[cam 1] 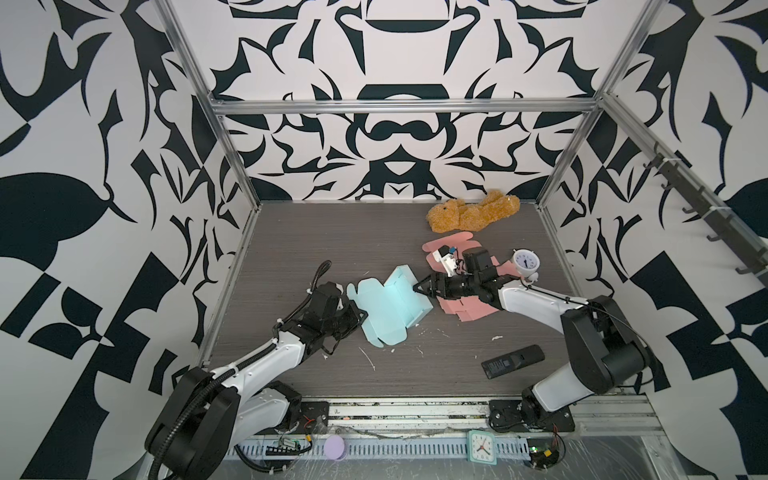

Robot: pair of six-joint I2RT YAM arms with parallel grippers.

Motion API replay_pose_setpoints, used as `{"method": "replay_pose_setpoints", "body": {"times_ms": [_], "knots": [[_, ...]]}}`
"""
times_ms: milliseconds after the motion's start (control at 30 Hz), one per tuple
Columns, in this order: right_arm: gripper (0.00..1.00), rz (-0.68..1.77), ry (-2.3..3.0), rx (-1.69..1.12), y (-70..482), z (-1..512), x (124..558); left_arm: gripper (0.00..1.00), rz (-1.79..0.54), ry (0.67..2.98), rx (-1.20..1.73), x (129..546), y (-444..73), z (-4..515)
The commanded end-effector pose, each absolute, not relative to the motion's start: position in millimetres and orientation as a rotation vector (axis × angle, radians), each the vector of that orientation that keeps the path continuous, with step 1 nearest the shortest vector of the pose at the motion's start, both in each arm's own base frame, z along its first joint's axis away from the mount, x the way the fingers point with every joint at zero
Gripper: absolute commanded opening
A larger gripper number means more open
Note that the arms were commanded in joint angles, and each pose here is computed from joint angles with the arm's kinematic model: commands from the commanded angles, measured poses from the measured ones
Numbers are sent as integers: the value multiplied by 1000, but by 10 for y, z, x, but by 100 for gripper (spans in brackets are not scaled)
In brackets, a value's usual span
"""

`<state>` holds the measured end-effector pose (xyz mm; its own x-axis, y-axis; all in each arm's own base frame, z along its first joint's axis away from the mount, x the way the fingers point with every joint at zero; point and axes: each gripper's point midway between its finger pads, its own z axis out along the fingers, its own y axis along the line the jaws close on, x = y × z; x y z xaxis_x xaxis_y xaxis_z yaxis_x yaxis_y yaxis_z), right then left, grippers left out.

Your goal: Fold the paper box

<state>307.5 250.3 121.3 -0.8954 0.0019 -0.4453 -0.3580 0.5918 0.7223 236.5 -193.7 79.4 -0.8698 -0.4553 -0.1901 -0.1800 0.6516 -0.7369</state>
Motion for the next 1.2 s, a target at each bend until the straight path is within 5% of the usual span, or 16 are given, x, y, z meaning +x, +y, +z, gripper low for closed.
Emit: {"method": "replay_pose_setpoints", "body": {"times_ms": [0, 433, 733, 1167], "knots": [[85, 1110, 2397, -311, 2392, 1358, 3100, 7, -992, 2533, -434, 2324, -1858, 929], [84, 931, 2031, -283, 2168, 2200, 3297, 7, -947, 2601, 8, 2132, -1933, 1500], [86, 1258, 1629, -476, 2748, 2805, 3206, 6, -833, 2651, 274, 2115, -1927, 1898], [85, 1294, 1424, -936, 3216, 2740, 2982, 6, -826, 2629, 624, 2016, -2001, 2287]]}}
